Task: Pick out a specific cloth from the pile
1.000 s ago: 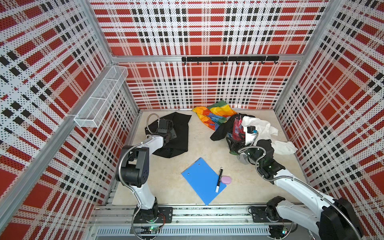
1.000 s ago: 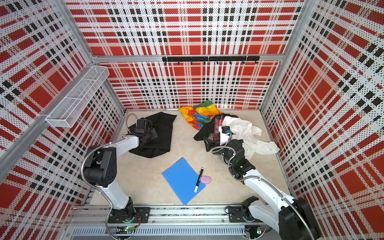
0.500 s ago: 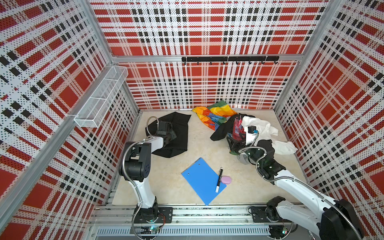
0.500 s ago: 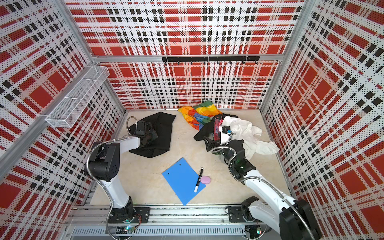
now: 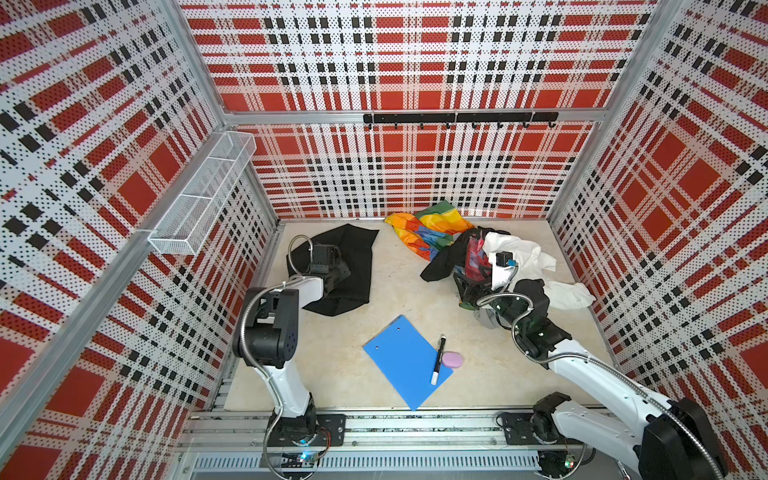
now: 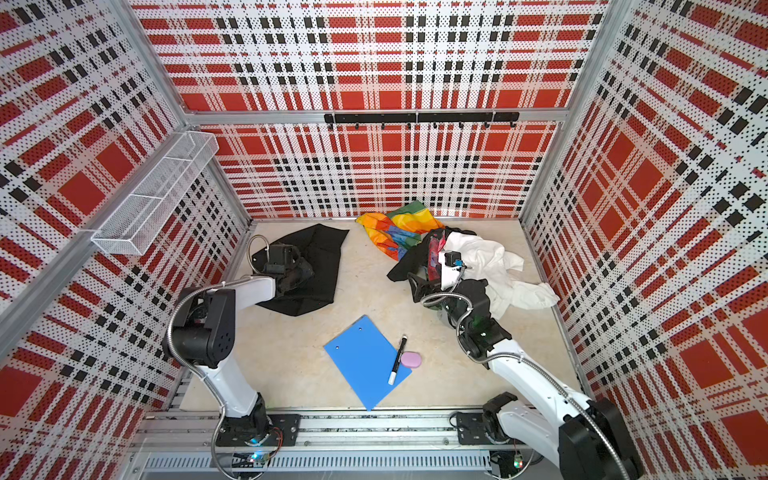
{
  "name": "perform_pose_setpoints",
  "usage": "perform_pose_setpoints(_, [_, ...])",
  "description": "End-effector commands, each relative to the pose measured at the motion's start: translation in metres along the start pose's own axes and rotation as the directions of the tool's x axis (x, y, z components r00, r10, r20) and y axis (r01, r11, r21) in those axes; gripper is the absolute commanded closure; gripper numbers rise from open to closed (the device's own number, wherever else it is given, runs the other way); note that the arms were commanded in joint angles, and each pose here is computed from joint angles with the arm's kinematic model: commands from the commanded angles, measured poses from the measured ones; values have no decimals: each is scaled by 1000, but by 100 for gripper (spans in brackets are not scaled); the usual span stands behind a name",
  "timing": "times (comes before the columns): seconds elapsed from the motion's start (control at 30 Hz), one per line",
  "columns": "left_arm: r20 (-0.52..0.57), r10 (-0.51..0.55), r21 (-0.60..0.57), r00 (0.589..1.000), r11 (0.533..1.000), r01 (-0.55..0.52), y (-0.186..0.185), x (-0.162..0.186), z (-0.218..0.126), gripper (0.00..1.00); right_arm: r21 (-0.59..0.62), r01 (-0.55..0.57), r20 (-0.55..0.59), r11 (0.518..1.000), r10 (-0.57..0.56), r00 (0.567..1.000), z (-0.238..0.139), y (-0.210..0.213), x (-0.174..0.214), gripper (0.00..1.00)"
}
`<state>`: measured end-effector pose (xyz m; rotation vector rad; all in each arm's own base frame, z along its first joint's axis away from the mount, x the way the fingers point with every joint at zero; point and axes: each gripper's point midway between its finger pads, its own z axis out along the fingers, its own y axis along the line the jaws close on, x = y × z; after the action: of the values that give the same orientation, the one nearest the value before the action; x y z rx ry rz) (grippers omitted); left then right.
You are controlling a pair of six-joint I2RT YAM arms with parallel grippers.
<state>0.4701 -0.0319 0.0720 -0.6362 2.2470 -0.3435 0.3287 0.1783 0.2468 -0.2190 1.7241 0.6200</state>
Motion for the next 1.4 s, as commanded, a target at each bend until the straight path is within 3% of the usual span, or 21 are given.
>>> perform_pose_setpoints(0.0, [68,13,56,998,998,-17,-9,-21,-24,48,-15,8,36,1000,-7,999,0,2,-6,0])
perform_pose_setpoints(0.23, [147,50,57,988,997,-59,-14,-36,-60,37,-11,5,30,1000,-5,1000,1,0,-3,0])
perform_pose_setpoints(0.4, [138,96,-38,986,995,-91,4,-34,-78,34,-17,3,28,1000,-3,1000,2,1,-3,0])
perform_pose_setpoints(0.63, [3,70,-38,998,997,-70,17,16,-56,32,-22,-4,23,1000,5,1000,4,2,0,0])
perform_pose_setpoints(0.9, [-61,32,0,998,999,-32,8,41,-27,32,-15,0,20,1000,0,1000,4,0,1,0])
perform_pose_setpoints(1.07, [-34,26,13,999,1000,-25,1,33,-27,32,-8,3,19,1000,-2,1000,4,-1,2,1])
perform_pose_setpoints(1.37, [58,93,12,994,996,-93,-3,8,-68,31,41,31,4,999,-32,999,5,-10,6,0])
